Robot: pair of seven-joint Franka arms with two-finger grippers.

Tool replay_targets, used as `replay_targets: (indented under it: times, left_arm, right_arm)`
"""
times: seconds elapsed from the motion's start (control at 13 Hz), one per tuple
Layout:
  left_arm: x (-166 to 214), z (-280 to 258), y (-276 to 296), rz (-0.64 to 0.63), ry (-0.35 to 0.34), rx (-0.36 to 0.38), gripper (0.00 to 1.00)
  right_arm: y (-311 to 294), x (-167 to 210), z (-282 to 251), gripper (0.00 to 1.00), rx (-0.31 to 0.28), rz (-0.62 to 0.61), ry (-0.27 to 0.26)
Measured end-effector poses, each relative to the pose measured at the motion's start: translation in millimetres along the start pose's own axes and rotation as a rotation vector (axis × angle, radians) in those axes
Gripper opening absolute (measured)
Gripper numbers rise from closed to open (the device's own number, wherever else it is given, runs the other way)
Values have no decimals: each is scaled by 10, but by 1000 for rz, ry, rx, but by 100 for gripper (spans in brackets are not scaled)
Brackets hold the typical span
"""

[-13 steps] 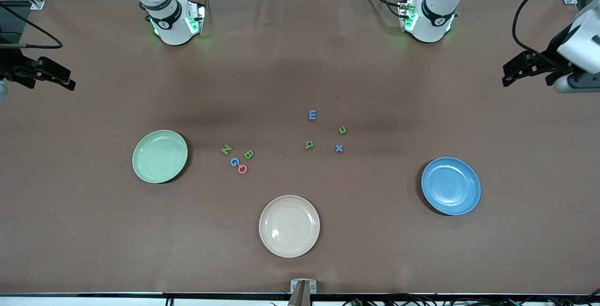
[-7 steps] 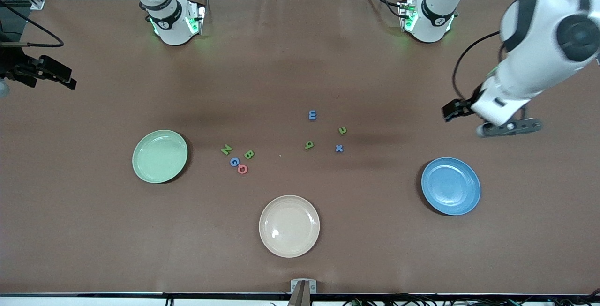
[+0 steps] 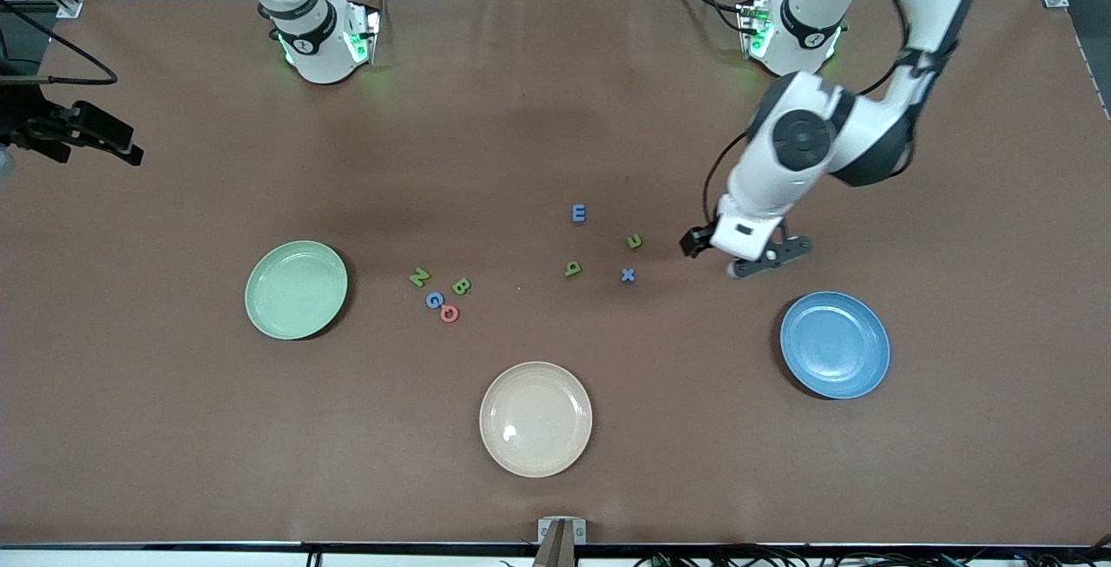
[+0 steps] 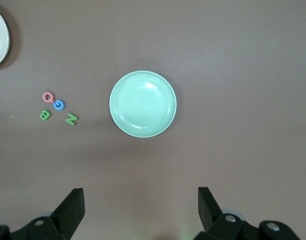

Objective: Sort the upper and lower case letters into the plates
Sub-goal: 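Grasp the green u with the left gripper while the right gripper starts out, then carry the u to the blue plate while the right gripper reaches the N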

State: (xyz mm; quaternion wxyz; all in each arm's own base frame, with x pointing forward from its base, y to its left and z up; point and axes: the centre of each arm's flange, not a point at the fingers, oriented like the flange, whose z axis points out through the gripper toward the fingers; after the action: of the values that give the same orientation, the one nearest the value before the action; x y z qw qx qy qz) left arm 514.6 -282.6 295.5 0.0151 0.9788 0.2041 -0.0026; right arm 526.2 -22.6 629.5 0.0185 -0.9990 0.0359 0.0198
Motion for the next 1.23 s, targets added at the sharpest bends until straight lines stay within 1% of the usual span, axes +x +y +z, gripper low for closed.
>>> replay_targets:
  times: [0.08, 0.23, 0.31, 0.38, 0.46, 0.54, 0.69, 0.77, 0.84, 0.92, 1.0, 1.07, 1.15, 1.23]
  left_arm:
    - [-124, 197, 138, -40, 2, -17, 99]
    - [-367, 556, 326, -72, -6, -26, 96]
    - [-470, 711, 387, -83, -6, -26, 86]
    - [-544, 845, 423, -94, -3, -23, 81]
    - [-608, 957, 447, -104, -1, -16, 81]
    - [-678, 1042, 478, -115, 0, -8, 75]
    - [-787, 1119, 559, -139, 1, -4, 74]
    - [-827, 1130, 587, -137, 0, -4, 70]
    - [-849, 1144, 597, -142, -2, -2, 70]
    - [-860, 1165, 598, -150, -5, 0, 67]
    - [-872, 1196, 594, -156, -9, 4, 65]
    - [-884, 1227, 591, -160, -14, 8, 57]
    - [-891, 1248, 589, -171, -16, 11, 57]
    - [-890, 1245, 594, -185, -16, 10, 47]
  right_arm:
    - [1, 0, -31, 100, 0, 0, 7]
    - [3, 6, -76, 100, 0, 1, 17]
    - [2, 27, -44, 100, 0, 1, 10]
    - [2, 73, 29, 100, -1, 2, -2]
    - [1, 157, 137, 100, -3, 2, -12]
    - [2, 266, 266, 100, -4, 4, -15]
    - [29, 532, 631, 100, -9, 11, -32]
    - [64, 664, 862, 100, -11, 18, -52]
    - [102, 788, 1102, 100, -13, 26, -73]
    - [119, 903, 1305, 100, -13, 33, -76]
    - [94, 997, 1464, 100, -11, 54, -69]
    - [13, 1053, 1598, 100, -8, 105, -70]
    - [-151, 1076, 1730, 100, -9, 172, -79]
    - [-367, 1077, 1870, 100, -16, 244, -88]
